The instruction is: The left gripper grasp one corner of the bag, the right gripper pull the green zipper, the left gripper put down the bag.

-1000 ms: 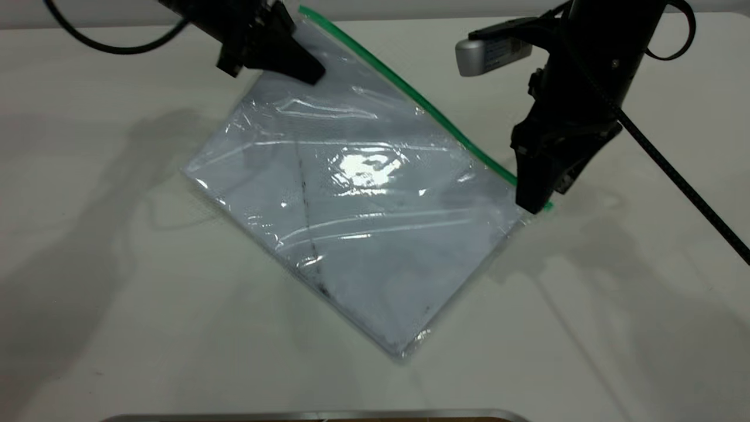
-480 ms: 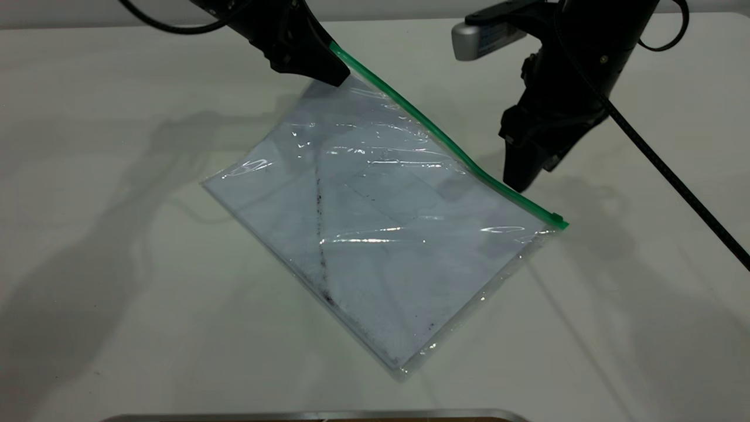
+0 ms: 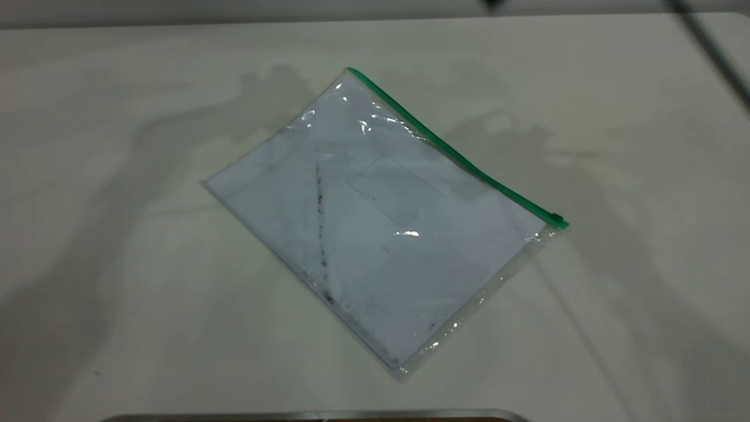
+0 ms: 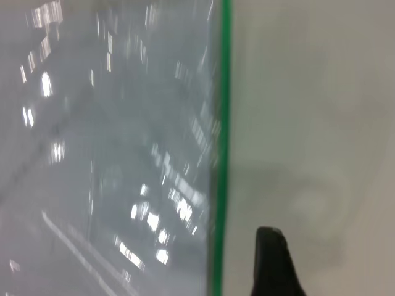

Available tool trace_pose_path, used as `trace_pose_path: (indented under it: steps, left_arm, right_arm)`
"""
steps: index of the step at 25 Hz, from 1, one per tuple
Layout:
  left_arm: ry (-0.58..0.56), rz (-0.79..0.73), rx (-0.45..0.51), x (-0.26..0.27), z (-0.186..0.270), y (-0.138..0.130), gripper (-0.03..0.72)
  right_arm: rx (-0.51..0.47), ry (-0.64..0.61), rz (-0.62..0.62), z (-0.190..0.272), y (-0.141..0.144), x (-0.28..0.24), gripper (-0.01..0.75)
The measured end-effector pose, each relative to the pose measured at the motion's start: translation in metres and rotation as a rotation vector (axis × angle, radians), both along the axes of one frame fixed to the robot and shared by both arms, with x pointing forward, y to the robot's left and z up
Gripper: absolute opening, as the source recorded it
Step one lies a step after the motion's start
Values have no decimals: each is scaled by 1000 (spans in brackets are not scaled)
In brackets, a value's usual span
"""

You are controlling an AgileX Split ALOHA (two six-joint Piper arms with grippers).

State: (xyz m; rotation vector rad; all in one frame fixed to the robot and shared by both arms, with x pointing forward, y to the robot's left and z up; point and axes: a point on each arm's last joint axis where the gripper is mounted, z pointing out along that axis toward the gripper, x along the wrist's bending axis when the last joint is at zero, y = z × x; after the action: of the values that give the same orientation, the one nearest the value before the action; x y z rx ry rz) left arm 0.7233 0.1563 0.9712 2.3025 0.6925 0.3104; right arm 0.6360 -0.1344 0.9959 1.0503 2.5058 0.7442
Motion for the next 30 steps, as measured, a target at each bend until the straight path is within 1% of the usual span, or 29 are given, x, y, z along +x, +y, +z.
trace_pose_path:
  steps: [4, 7, 10, 14, 18, 23, 26, 30]
  left_arm:
    - [24, 141, 76, -19, 59, 16, 593]
    - [12, 251, 127, -39, 106, 30, 590]
    - [-7, 369, 152, -65, 151, 44, 590]
    - [23, 509, 156, -108, 200, 61, 590]
    - [84, 625, 205, -146, 227, 77, 590]
    - [19, 746, 178, -167, 252, 89, 590]
    - [7, 786, 148, -185, 261, 93, 590]
    - [20, 819, 122, -222, 262, 101, 590]
  right_arm:
    - [76, -165, -11, 81, -7, -21, 510]
    - [127, -271, -7, 140, -19, -54, 510]
    - [166, -326, 0, 185, -32, -93, 510]
    - [231, -371, -12, 230, -51, -149, 510]
    - [259, -394, -4, 255, -68, -196, 510]
    - [273, -367, 1, 264, -83, -242, 510]
    - [276, -340, -3, 257, -93, -270, 510]
    - [289, -333, -12, 237, -108, -310, 510]
